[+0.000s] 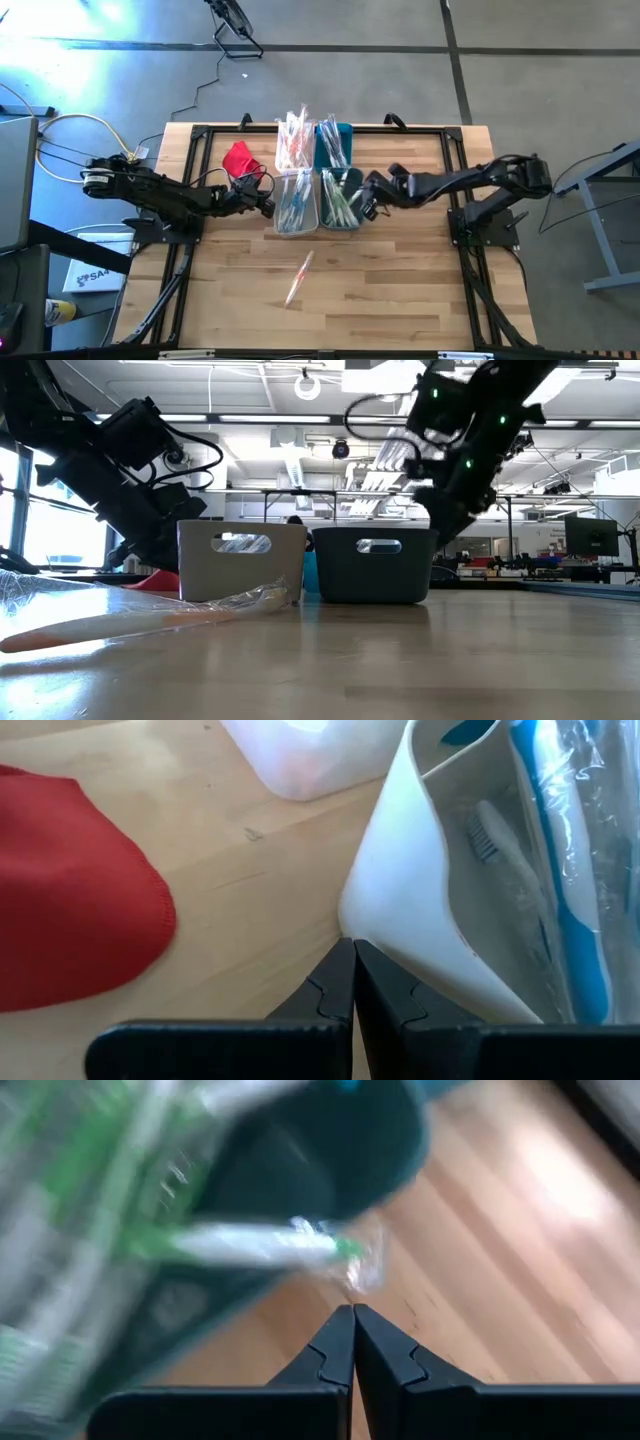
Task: Pick & Place Toothbrushes
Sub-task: Adjust the bins
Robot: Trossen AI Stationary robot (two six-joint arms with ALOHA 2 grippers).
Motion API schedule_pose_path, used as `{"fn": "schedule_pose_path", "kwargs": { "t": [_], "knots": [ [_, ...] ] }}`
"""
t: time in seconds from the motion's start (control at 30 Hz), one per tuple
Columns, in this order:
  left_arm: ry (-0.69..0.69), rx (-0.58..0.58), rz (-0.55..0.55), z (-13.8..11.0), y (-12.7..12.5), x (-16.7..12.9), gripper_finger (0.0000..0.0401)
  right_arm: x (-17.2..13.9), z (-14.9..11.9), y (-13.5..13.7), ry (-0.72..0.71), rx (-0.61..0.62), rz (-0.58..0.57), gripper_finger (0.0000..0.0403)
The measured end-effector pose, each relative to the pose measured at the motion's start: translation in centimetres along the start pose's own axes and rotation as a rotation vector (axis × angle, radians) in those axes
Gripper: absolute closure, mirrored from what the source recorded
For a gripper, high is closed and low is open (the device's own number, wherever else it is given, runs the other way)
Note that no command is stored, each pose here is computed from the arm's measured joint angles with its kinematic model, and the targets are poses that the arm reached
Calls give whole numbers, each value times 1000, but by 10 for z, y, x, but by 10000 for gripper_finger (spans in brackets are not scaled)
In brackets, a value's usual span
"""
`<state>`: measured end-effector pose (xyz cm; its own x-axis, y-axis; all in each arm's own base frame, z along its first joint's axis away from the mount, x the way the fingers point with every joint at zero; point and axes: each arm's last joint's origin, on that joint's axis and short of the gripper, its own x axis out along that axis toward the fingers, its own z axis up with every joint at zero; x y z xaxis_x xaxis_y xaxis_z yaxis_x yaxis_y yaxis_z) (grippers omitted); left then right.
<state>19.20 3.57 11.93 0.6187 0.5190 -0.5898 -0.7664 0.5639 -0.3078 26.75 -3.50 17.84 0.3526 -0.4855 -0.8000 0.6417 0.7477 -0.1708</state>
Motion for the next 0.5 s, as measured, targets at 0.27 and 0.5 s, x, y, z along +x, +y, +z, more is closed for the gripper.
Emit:
{"fn": "schedule_pose_path", "kwargs": {
  "t": [0.27,0.5],
  "knots": [
    [1,1,1,0,0,0,398,26,-6,-29,61,72,44,401],
    [3,-3,-2,0,0,0,398,30,8,-25,-37,122,273,401]
  ]
}}
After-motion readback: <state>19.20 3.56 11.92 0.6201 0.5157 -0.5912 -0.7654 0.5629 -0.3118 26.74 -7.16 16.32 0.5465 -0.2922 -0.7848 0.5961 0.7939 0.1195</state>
